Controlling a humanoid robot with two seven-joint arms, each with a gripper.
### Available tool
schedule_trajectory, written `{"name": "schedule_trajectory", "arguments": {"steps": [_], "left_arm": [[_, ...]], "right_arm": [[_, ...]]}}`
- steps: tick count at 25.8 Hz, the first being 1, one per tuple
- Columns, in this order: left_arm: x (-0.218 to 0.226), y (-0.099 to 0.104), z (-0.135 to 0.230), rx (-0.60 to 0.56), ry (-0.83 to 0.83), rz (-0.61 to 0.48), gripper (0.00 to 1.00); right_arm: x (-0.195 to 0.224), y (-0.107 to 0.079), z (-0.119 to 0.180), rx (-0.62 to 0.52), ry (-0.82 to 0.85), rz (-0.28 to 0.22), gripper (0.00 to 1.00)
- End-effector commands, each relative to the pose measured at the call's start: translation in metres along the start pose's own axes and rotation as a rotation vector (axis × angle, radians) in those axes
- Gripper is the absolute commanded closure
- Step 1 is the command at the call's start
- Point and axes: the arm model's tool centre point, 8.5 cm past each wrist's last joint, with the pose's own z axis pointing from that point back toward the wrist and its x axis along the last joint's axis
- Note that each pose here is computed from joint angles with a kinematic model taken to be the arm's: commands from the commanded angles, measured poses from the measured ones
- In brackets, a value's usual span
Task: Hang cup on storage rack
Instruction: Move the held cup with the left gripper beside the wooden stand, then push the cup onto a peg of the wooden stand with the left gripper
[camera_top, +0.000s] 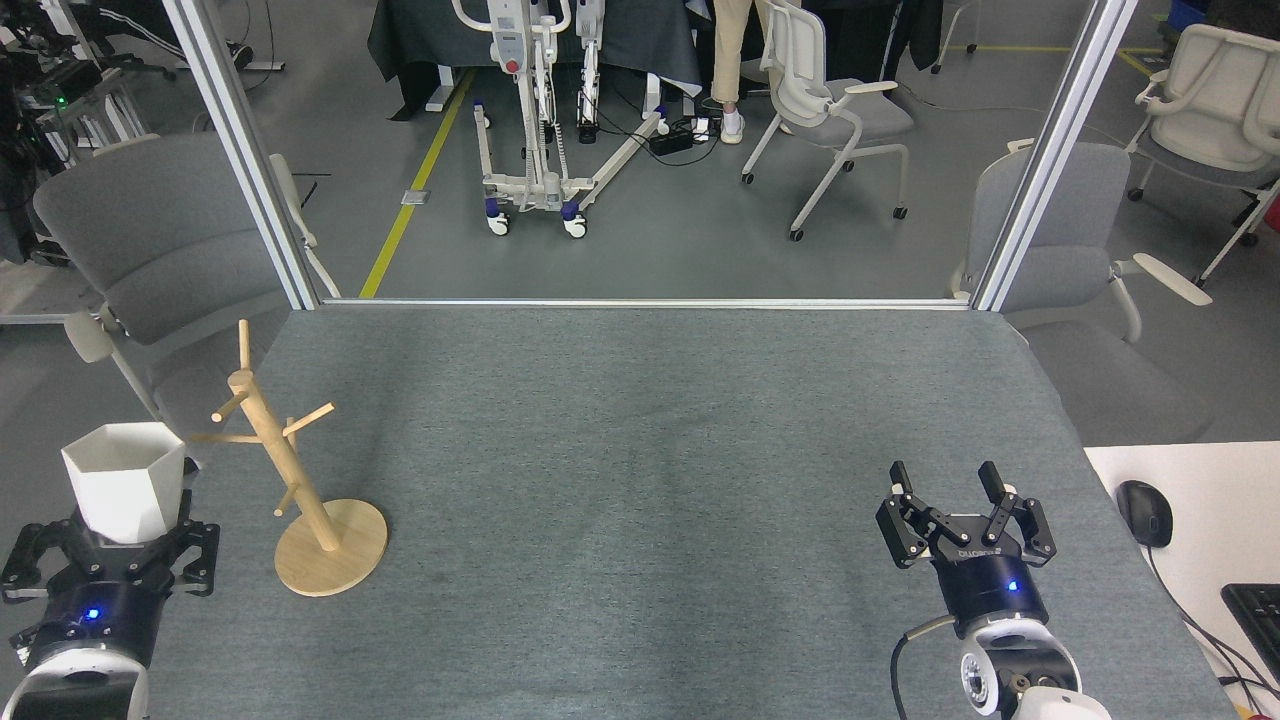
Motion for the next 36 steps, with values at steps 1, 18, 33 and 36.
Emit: {"name": "schedule_trajectory", "arguments": {"steps": [1, 18, 33, 36], "left_arm": [[0.0, 0.007, -0.007, 0.007, 0.008, -0.011, 1.0], [0.011, 0.004, -0.009, -0.008, -0.008, -0.024, 1.0], [0.041, 0.007, -0.009, 0.003, -0.09, -0.062, 1.0], [0.042, 0.008, -0.009, 0.005, -0.096, -0.063, 1.0]], "right_arm": [[-0.001, 0.007, -0.001, 0.025, 0.007, -0.008, 0.0], [-0.007, 0.01, -0.007, 0.039, 0.013, -0.005, 0.0], [-0.002, 0.016, -0.007, 0.056, 0.011, -0.014, 0.0], [-0.006, 0.015, -0.008, 0.056, 0.016, -0.01, 0.0]]}}
